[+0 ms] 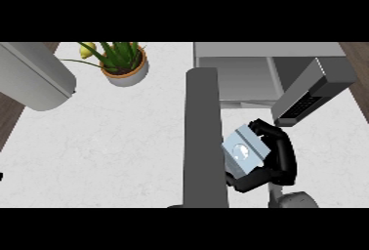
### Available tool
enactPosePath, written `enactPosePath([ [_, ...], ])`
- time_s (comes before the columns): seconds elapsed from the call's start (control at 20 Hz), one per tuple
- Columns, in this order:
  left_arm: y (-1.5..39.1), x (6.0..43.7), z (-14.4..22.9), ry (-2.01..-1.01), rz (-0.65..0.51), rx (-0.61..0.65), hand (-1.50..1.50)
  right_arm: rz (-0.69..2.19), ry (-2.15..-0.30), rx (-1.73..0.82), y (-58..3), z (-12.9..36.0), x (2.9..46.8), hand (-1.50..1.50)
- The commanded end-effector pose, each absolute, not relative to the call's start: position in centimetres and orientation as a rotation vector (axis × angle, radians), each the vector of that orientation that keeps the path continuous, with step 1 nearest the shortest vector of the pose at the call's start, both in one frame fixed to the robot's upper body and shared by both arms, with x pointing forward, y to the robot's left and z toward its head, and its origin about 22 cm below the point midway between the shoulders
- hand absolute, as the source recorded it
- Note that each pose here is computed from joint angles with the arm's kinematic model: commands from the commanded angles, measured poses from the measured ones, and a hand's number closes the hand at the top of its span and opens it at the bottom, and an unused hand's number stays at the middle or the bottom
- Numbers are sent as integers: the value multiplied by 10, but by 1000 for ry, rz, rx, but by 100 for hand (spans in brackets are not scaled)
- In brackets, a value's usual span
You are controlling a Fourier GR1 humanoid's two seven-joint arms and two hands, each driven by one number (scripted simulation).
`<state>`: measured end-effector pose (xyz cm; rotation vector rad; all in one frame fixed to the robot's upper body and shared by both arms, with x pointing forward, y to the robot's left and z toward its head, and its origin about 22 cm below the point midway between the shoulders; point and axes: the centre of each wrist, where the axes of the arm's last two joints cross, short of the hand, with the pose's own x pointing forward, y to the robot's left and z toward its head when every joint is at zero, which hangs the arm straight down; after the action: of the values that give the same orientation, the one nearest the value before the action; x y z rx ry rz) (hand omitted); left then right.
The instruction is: Pick up the milk, place it into the microwave and close the microwave
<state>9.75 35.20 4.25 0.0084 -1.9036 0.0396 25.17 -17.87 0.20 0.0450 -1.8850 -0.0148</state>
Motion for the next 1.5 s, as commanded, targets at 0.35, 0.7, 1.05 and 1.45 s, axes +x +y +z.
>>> enactPosePath([
  [0.35,378,102,41,-1884,23,16,-150,-107,-1768,-195,-145,-13,318,150],
  [0.7,377,123,40,-1887,21,3,-150,-125,-1760,-183,-173,-51,356,150],
  [1.05,376,115,23,-1872,1,-14,-150,-45,-1857,-258,-186,-36,390,150],
  [1.45,373,127,32,-1902,-1,-51,-150,32,-1916,-401,-197,-11,414,150],
])
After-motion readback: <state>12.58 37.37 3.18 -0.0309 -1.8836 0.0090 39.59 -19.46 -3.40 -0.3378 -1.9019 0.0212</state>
